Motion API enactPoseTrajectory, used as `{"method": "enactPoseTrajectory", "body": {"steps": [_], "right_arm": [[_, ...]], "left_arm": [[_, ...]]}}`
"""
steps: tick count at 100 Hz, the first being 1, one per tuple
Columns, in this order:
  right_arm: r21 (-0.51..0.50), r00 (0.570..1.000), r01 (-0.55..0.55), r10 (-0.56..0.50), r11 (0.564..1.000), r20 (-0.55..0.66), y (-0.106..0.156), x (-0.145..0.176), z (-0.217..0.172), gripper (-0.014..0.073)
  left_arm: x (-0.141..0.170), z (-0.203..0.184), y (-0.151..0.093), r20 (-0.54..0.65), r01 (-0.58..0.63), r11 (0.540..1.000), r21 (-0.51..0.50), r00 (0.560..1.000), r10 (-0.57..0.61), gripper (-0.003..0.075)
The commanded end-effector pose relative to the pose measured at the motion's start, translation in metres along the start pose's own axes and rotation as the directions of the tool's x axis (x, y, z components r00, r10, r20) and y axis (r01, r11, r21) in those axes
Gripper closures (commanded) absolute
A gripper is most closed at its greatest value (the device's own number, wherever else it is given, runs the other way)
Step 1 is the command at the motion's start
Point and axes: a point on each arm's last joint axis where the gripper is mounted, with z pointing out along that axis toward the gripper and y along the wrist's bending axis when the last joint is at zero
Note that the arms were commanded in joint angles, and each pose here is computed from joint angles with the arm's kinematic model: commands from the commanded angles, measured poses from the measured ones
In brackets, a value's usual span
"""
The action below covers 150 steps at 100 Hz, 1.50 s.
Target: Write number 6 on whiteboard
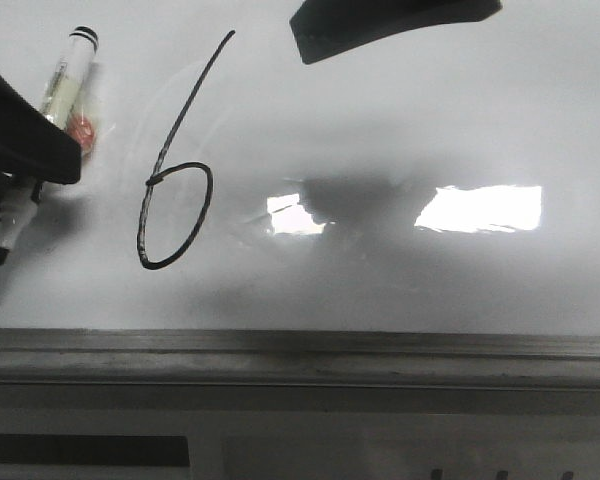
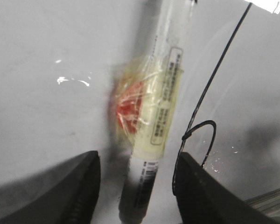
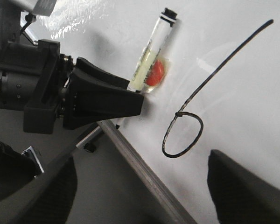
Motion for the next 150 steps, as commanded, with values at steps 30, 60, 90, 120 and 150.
{"method": "enactPoseTrajectory", "body": {"steps": [30,60,90,120,150], "right_arm": [[0.019,0.983,0.052,-0.054,0.998,0.174,0.006,-0.021,-0.034,0.0599],[0.117,0.919,0.182,-0.211,0.976,0.332,0.007,-0.005,-0.084,0.0658],[0.226,0.801,0.223,-0.310,0.948,0.512,-0.005,0.064,-0.127,0.0658],[0.241,0.757,0.213,-0.316,0.947,0.572,-0.015,0.115,-0.136,0.0659],[0.239,0.767,0.215,-0.315,0.947,0.559,-0.017,0.121,-0.133,0.0659]], "left_arm": [[-0.022,-0.053,-0.018,0.253,-0.068,0.988,0.137,0.967,0.032,0.0490],[-0.019,-0.125,-0.021,0.501,-0.243,0.948,0.207,0.859,0.111,0.0741],[0.023,-0.153,0.009,0.661,-0.420,0.899,0.123,0.710,0.241,0.0741],[0.047,-0.145,0.027,0.673,-0.444,0.890,0.099,0.689,0.269,0.0741],[0.053,-0.135,0.032,0.647,-0.439,0.893,0.093,0.709,0.281,0.0741]]}}
